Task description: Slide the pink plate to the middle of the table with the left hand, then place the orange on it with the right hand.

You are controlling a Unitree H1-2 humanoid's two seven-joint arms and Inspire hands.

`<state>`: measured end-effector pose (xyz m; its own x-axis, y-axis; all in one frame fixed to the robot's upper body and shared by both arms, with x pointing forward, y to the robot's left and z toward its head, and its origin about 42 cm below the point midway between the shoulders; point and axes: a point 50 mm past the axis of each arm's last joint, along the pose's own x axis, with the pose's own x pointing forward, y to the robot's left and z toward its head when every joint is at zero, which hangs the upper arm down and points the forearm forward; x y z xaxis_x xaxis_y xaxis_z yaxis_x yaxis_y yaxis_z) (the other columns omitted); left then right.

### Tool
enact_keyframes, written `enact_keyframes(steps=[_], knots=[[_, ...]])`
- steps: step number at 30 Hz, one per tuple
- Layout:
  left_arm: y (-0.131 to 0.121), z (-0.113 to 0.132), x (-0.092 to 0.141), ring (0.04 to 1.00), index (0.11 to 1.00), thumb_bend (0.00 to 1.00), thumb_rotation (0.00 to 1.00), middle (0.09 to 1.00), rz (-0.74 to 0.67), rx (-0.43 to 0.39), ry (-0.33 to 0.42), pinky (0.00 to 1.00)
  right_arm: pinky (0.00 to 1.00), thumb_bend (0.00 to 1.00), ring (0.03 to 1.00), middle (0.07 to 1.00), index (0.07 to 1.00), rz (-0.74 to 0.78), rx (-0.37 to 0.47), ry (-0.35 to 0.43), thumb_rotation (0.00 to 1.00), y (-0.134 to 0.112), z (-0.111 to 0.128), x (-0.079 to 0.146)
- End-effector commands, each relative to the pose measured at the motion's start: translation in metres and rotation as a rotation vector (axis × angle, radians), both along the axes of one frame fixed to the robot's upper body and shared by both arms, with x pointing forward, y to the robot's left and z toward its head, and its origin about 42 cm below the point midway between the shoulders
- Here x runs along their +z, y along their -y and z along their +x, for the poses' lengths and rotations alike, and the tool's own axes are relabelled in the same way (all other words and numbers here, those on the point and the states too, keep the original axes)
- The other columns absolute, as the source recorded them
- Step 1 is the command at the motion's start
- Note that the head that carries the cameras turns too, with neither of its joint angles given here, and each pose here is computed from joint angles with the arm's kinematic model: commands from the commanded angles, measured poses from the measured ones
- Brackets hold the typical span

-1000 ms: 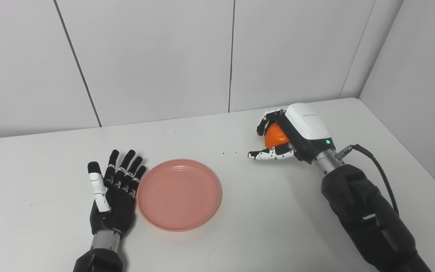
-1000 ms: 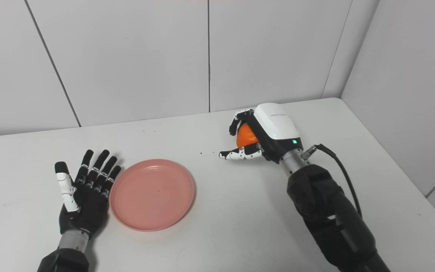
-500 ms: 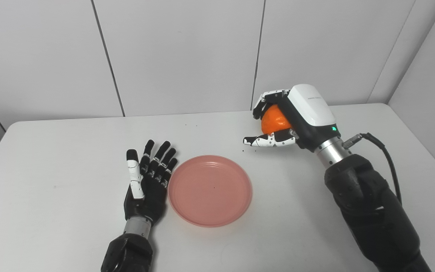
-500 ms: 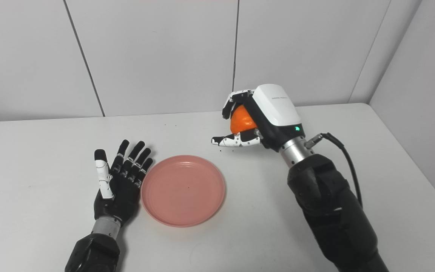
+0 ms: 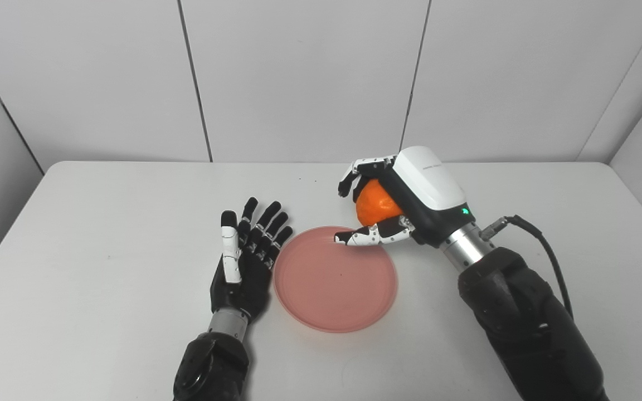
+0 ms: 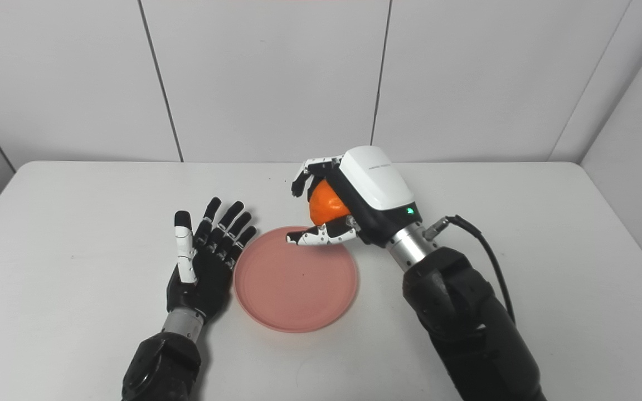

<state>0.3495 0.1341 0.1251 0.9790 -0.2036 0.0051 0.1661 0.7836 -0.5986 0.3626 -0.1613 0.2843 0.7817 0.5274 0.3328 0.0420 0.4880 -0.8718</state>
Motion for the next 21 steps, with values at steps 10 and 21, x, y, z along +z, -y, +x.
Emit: enact_keyframes(steps=[10,21], knots=[[0.0,-0.018,-0.033,0.888,1.0,0.88,0.79,0.878,0.006,0.019,-0.164,0.89,0.25,0.5,0.294,0.361,0.477,-0.044,0.116,0.051,0.16,-0.034,0.006,0.002],[-0.003,-0.015,-0.033,0.894,1.0,0.87,0.79,0.89,0.015,0.015,-0.163,0.91,0.26,0.5,0.314,0.376,0.479,-0.112,0.117,-0.065,0.16,-0.042,0.032,-0.05]])
